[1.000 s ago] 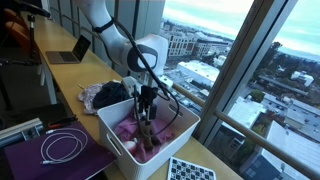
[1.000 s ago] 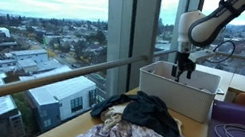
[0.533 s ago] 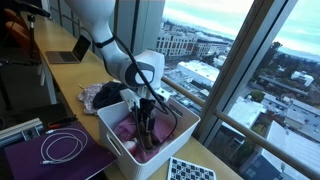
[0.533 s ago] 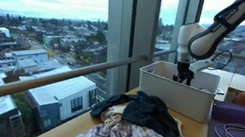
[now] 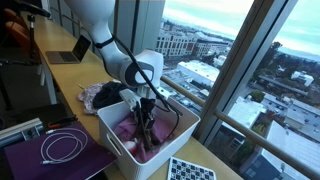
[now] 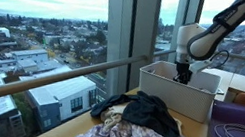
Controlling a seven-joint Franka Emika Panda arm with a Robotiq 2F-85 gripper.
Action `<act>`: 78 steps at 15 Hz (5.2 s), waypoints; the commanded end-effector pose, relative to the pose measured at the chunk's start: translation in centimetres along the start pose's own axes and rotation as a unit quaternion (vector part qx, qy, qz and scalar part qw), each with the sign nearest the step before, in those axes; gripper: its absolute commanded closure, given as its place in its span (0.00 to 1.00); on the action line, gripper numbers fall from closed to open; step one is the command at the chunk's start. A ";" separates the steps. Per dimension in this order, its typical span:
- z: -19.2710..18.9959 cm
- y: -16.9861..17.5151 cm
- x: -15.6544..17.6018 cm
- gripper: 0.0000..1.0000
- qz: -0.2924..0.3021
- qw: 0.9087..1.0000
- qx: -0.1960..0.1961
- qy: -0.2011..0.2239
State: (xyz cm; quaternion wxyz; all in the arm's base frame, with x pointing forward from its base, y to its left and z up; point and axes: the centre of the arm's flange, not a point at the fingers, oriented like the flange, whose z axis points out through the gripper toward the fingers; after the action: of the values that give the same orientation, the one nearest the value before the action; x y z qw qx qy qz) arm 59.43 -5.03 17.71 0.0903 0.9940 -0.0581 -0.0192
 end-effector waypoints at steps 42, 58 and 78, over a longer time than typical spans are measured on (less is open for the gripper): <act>-28.8 -27.6 -9.6 0.05 -0.157 0.983 -0.044 0.088; -20.2 -3.6 2.8 0.00 -0.015 0.996 -0.013 0.085; 7.5 -0.2 0.6 0.00 0.039 0.996 0.014 -0.078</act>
State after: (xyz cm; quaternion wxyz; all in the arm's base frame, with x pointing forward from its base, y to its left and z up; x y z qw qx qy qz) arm 59.62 -6.59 13.15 0.0926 0.9871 -0.1056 -0.0773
